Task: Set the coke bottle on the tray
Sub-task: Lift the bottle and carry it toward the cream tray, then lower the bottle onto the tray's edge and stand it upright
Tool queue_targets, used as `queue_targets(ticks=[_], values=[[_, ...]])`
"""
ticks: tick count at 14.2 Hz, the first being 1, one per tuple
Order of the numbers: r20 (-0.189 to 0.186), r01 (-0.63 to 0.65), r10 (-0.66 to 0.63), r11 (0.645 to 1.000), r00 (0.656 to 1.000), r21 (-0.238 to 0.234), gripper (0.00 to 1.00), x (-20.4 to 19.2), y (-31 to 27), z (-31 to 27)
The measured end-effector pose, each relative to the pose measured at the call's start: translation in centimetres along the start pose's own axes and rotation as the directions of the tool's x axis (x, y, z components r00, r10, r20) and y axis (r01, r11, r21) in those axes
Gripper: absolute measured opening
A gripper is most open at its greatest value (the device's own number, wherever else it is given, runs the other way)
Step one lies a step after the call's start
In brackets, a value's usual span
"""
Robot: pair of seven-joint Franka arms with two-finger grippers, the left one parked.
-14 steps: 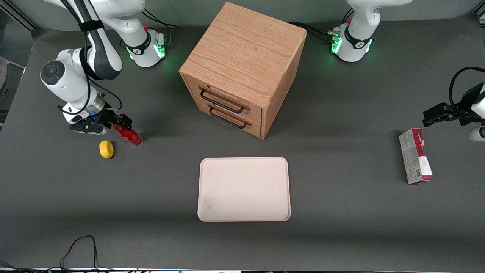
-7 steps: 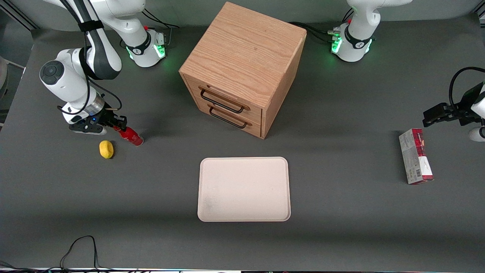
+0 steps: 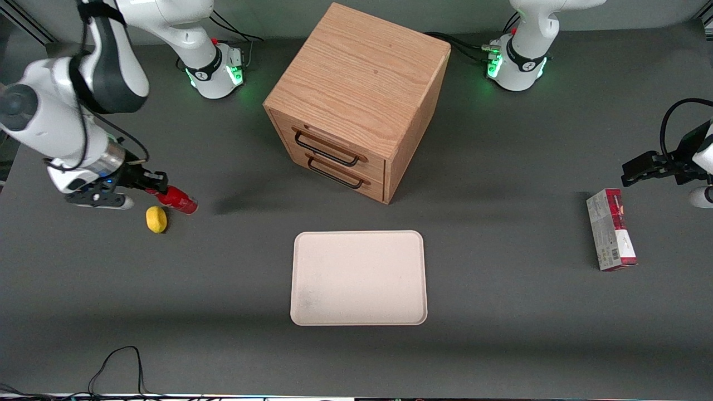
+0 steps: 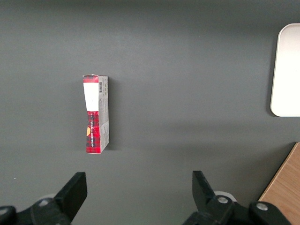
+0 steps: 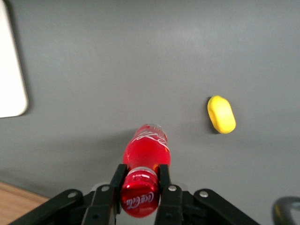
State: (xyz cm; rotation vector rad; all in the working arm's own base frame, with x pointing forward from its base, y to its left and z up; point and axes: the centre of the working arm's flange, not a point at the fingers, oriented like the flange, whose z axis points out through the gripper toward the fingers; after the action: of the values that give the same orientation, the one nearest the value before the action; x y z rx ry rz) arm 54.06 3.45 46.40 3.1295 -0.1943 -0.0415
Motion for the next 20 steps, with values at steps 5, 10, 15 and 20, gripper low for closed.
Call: queue_targets(ticks=[5, 10, 15, 20], values=[[0.022, -0.047, 0.047, 0.999, 0.999, 0.001, 0.32, 4.5, -6.8, -8.6], [0.016, -0.132, 0.131, 0.988, 0.991, 0.085, 0.32, 8.8, -16.7, -10.7], [-0.037, -0.083, 0.088, 0.989, 0.995, 0.121, 0.32, 10.8, -25.8, -4.9], [-0.13, -0.029, 0.043, 0.994, 0.991, 0.105, 0.32, 12.9, -29.9, 2.5]])
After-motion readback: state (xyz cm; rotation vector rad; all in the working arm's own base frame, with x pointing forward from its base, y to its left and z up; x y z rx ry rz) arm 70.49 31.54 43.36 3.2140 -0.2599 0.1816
